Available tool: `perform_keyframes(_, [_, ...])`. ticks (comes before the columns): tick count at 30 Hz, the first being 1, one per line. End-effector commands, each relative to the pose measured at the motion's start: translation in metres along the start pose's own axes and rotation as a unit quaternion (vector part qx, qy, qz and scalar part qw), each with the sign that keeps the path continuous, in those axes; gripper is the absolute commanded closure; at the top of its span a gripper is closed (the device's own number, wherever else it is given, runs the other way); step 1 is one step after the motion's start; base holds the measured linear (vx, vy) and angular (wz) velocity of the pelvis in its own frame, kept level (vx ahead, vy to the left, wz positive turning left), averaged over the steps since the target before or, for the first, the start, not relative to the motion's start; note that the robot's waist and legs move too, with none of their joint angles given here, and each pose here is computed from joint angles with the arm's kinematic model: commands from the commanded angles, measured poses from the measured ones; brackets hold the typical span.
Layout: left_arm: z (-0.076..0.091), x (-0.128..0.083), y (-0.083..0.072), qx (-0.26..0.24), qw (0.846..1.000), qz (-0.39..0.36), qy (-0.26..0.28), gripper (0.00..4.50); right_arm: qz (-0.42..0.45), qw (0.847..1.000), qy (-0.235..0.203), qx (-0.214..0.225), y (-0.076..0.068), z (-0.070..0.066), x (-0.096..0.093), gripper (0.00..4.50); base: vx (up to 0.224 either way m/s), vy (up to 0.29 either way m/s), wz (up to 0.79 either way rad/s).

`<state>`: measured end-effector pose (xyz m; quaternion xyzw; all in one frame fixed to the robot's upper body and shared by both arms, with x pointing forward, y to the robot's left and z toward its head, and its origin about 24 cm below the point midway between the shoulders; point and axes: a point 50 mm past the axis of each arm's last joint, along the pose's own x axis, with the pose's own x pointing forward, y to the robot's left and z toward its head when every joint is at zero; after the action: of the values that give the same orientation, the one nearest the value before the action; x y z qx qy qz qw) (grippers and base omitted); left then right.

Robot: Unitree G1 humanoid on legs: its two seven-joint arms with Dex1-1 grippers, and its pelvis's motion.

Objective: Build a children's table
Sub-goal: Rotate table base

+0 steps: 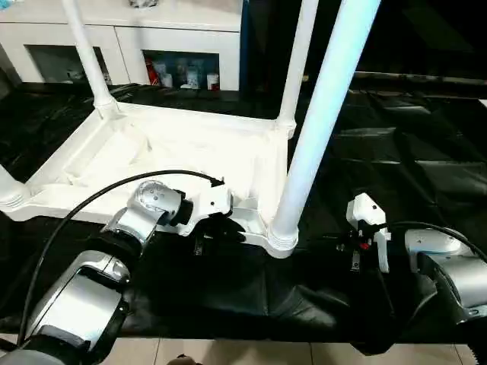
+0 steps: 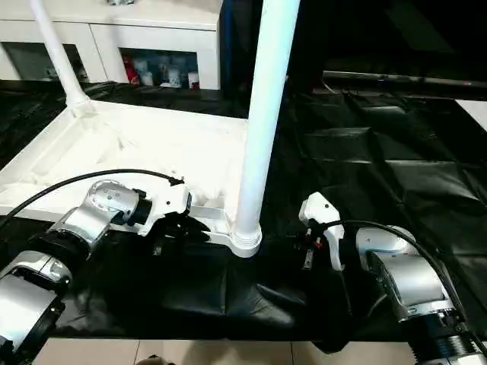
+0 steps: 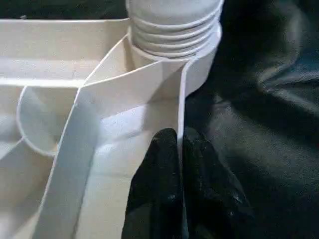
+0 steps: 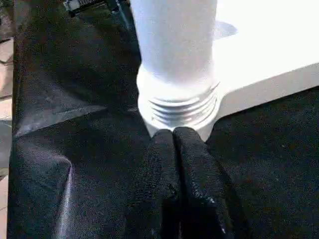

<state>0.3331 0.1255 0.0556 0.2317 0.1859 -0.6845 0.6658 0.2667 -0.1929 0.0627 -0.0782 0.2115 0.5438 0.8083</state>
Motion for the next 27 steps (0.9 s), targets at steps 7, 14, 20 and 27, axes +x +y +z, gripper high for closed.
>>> perform_keyframes(7, [-0.004,0.014,-0.008,-0.095,0.993,0.003,-0.065,4.42,-0.073,0.997,-0.017,-0.006,-0.013,0.000,0.003,4.50,0.000,0.000,0.00])
perform_keyframes(14, [-0.011,0.039,-0.011,-0.166,0.980,0.101,-0.045,4.42,-0.104,0.994,-0.019,-0.002,-0.021,-0.002,0.002,4.50,0.000,0.000,0.00])
perform_keyframes(20, [-0.011,0.044,-0.011,-0.159,0.973,0.163,-0.025,4.42,-0.130,0.991,-0.011,-0.027,-0.026,-0.004,0.005,4.50,0.000,0.000,0.00])
perform_keyframes(27, [-0.008,0.042,-0.028,-0.097,0.989,0.103,-0.033,4.50,-0.122,0.988,-0.087,0.021,-0.025,0.005,0.014,4.09,0.000,0.000,0.00])
